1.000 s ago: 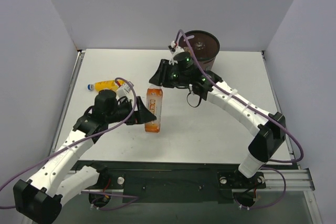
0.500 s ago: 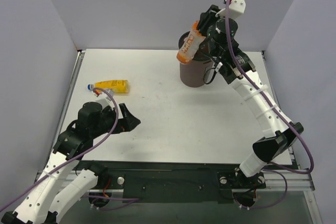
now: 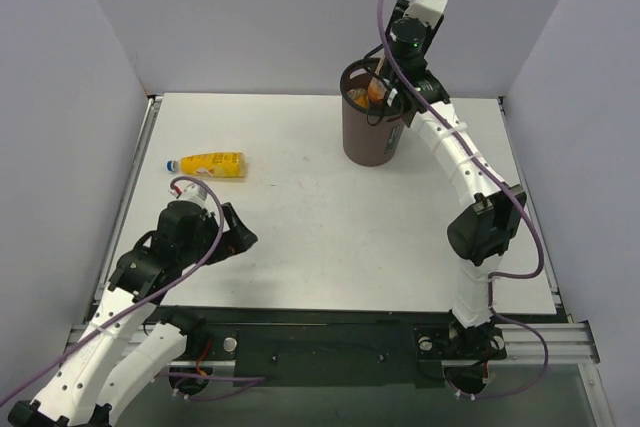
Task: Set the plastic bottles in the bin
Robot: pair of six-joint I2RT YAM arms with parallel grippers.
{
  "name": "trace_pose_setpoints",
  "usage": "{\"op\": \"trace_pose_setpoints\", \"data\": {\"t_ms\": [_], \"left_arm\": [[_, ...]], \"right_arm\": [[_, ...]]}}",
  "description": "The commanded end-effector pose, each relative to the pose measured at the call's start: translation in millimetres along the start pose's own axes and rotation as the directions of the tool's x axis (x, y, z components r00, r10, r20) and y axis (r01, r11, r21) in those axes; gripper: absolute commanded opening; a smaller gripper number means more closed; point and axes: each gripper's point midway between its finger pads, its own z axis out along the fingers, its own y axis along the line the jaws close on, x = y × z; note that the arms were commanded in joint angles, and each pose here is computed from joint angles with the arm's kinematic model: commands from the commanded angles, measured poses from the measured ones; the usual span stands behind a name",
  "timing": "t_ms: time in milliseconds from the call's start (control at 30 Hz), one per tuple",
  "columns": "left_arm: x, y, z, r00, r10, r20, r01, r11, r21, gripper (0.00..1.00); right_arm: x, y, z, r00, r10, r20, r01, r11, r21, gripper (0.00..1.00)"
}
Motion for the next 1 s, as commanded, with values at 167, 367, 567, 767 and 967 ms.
{"op": "trace_pose_setpoints", "data": {"t_ms": [167,367,567,767,967], "left_arm": [[-57,18,-5,0.980,-0.130,0.153,0.150,0.980,-0.129,0.97],[-86,27,20,0.951,-0.264,0.159,0.281,0.955,-0.095,0.97],[-136,24,36,0.927,-0.322,0.193,0.342,0.936,-0.082,0.97],[-185,65,46,0.852,-0.426,0.306,0.502,0.831,-0.241,0.97],[-210,98,93,0.677,-0.628,0.385,0.727,0.652,-0.215,0.97]], "right_arm": [[7,-14,-16,0.999,-0.041,-0.021,0.041,0.999,0.016,1.00],[1,-24,-42,0.998,0.007,-0.056,-0.009,0.999,-0.044,1.00],[11,-45,-84,0.985,0.140,-0.104,-0.150,0.984,-0.098,1.00],[26,-65,-128,0.971,0.172,-0.168,-0.195,0.971,-0.136,1.00],[35,-94,-162,0.958,0.195,-0.211,-0.223,0.968,-0.118,1.00]]}}
